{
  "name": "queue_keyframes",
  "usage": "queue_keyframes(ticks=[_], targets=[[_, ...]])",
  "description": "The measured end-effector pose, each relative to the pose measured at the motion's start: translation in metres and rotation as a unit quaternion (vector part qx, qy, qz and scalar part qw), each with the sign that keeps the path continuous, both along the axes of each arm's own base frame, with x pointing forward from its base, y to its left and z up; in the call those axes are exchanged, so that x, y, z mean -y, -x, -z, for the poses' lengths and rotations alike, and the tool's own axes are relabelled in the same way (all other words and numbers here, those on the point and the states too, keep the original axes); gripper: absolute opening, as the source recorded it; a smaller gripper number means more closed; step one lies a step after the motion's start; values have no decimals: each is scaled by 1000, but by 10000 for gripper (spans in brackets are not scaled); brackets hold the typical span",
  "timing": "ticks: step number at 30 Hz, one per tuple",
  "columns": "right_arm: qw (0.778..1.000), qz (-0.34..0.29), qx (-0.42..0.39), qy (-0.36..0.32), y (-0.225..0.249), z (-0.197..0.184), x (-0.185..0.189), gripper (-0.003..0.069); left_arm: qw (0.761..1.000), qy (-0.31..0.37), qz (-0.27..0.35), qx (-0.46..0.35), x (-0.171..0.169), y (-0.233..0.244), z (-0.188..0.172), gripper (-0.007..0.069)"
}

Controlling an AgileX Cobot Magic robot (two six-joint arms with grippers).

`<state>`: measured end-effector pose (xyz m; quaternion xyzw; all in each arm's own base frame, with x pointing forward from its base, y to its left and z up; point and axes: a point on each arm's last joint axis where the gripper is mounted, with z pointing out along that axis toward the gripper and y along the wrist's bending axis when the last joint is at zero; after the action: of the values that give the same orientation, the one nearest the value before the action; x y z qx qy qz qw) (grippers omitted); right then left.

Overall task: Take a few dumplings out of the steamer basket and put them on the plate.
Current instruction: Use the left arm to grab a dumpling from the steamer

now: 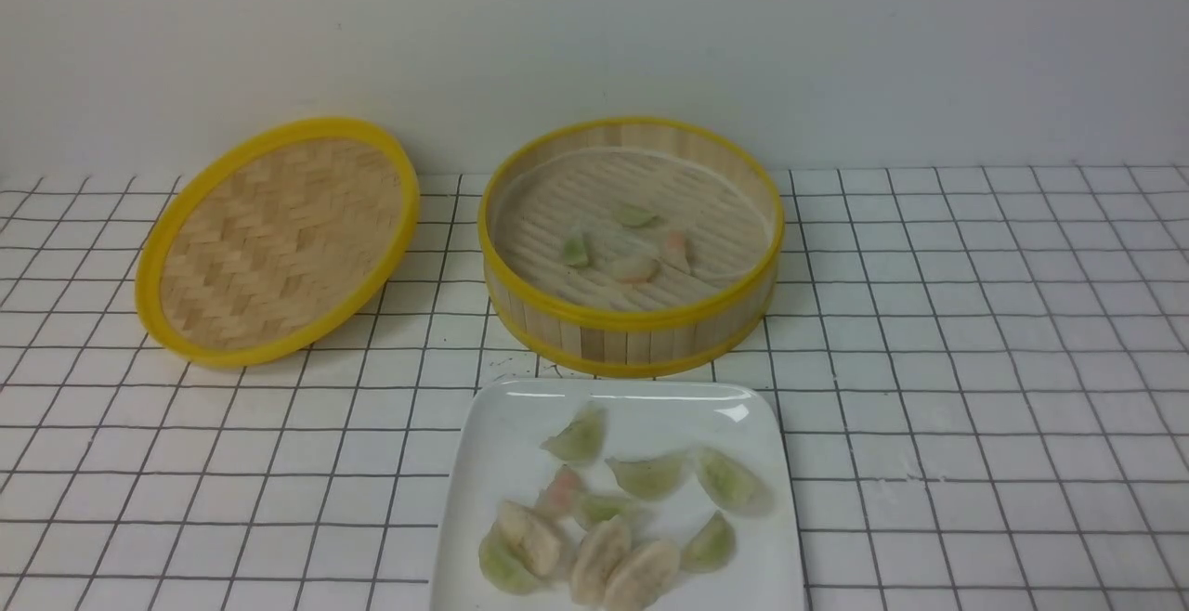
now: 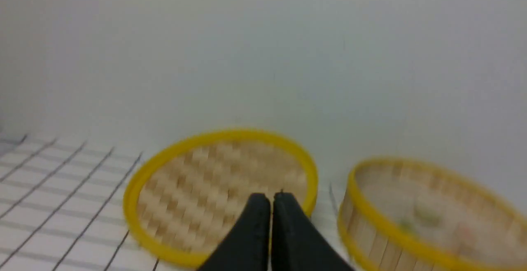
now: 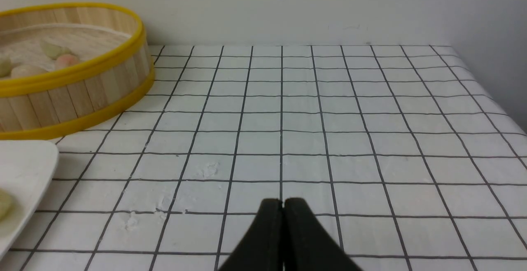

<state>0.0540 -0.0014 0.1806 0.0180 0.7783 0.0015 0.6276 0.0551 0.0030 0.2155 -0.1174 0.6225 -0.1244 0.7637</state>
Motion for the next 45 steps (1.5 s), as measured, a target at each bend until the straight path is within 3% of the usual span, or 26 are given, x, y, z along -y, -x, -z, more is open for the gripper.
queue_keyframes(ticks=[6,10,13,15,16,17,18,19,20,21,22,24,29,32,37,43,45], targets=[[1000,0,0,0,0,0,0,-10,985,143,1,99,-7,7,-28,-6],[1000,0,0,0,0,0,0,-10,985,139,25,98,-3,10,-74,-6],[1000,0,0,0,0,0,0,-10,995,85,39,47,3,1,-114,-6],[1000,-1,2,-6,0,0,0,-10,996,24,63,-61,11,-21,-154,-6],[1000,0,3,-7,0,0,0,-10,996,22,62,-61,11,-21,-154,-6],[1000,-1,7,-30,0,0,-1,-10,989,3,79,-127,15,-35,-168,-6],[994,1,22,-105,-1,-2,-4,-10,966,-16,109,-234,21,-58,-180,-6],[986,3,35,-163,-2,-4,-5,-10,947,-26,127,-293,24,-72,-181,-6],[984,3,37,-176,-2,-5,-5,-10,943,-28,130,-304,25,-75,-181,-6],[967,7,57,-248,-2,-9,-6,-10,911,-36,152,-381,28,-96,-177,-6],[961,8,64,-269,-2,-10,-6,-10,906,-38,156,-391,29,-99,-176,-6],[924,16,104,-369,-2,-18,-4,-10,832,-47,195,-518,34,-141,-149,-6],[888,26,135,-439,-2,-24,-1,-10,736,-63,243,-628,51,-199,-97,-6],[883,30,146,-446,-2,-25,0,-10,718,-86,262,-640,67,-220,-86,-6],[886,14,120,-448,-1,-29,-4,-10,718,-129,292,-619,105,-271,-86,-6],[943,-73,35,-323,0,-101,-22,-10,721,-171,302,-599,138,-333,-82,-6],[959,-98,-41,-264,-9,-131,-28,-10,723,-187,303,-593,150,-353,-76,3]])
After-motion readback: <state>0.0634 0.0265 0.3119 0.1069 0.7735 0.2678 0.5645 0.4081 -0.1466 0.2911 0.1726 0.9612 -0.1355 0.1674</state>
